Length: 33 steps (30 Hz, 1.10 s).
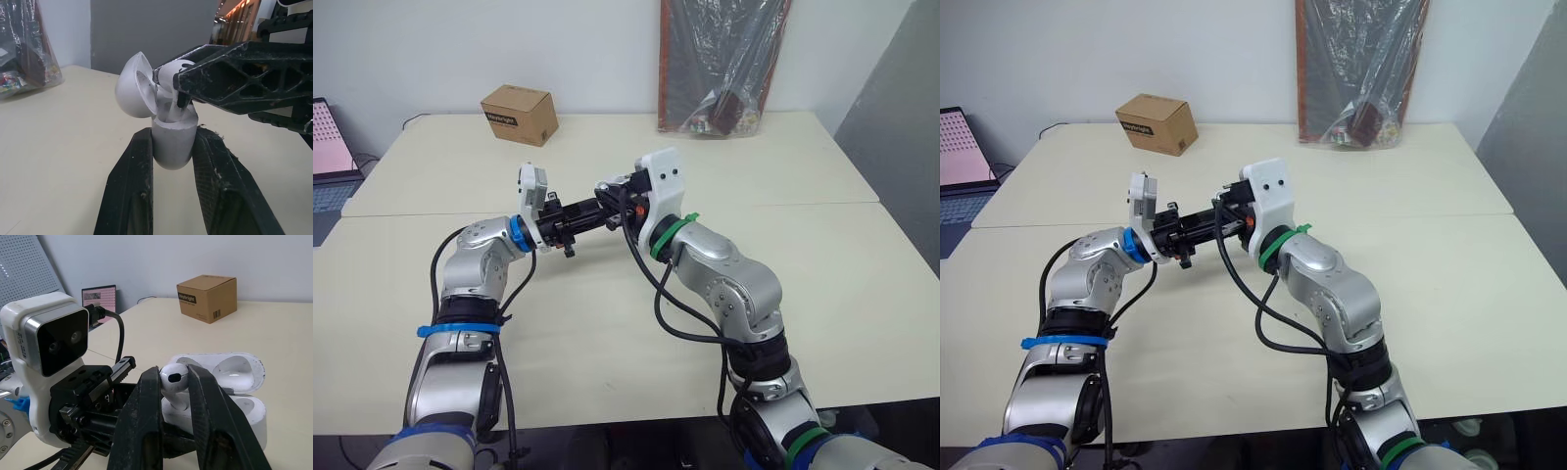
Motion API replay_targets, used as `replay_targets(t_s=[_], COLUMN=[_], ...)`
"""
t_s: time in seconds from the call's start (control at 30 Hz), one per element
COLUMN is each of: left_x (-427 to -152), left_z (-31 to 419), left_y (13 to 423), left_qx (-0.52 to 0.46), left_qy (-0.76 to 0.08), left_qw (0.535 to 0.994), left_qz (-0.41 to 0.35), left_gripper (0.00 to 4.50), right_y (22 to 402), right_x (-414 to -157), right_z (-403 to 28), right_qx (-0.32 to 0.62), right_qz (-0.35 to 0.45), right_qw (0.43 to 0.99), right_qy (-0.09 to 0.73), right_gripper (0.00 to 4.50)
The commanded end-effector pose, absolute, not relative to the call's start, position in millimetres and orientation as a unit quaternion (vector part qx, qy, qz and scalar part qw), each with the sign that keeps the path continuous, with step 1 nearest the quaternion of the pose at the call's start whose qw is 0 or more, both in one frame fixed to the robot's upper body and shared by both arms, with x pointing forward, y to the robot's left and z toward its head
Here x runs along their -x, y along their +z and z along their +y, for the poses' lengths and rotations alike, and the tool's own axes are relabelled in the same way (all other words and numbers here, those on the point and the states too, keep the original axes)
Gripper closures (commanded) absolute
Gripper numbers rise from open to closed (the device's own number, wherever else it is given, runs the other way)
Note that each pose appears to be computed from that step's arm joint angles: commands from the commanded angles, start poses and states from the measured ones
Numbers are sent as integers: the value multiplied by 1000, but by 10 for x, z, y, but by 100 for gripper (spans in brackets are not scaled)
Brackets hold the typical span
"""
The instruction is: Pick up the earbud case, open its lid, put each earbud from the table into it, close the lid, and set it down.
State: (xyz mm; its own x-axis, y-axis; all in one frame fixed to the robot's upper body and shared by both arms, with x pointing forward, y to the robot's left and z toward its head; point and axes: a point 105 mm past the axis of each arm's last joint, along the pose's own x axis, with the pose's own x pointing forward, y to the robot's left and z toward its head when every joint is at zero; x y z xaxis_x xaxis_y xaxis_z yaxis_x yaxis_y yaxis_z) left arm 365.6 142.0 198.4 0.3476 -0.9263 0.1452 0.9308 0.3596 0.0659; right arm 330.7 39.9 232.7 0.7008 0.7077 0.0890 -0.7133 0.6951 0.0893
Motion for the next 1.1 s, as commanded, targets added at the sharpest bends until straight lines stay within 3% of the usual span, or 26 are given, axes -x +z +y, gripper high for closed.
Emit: replay_targets(t_s=[0.03,0.43,0.7,1.0,1.1], left_x=[-3598,-3523,-3487,-3454,-3461], left_z=[1468,1469,1488,1484,1505], left_y=[2398,2504,2395,2364,2336], left_qx=[5,23,25,27,24], left_qy=[-543,-537,-548,-560,-560], left_qw=[820,819,819,813,815], left_qz=[-180,-200,-168,-157,-149], left_gripper=[370,370,370,370,370], right_y=[2274,2273,2413,2507,2649], right_x=[-3295,-3317,-3296,-3255,-3070], right_z=[410,324,280,269,269], right_qx=[-49,-39,-44,-53,-75], right_qz=[-1,4,-40,-69,-112], right_qw=[924,933,935,931,903], right_qy=[379,357,350,355,408], right_gripper=[412,412,139,139,139])
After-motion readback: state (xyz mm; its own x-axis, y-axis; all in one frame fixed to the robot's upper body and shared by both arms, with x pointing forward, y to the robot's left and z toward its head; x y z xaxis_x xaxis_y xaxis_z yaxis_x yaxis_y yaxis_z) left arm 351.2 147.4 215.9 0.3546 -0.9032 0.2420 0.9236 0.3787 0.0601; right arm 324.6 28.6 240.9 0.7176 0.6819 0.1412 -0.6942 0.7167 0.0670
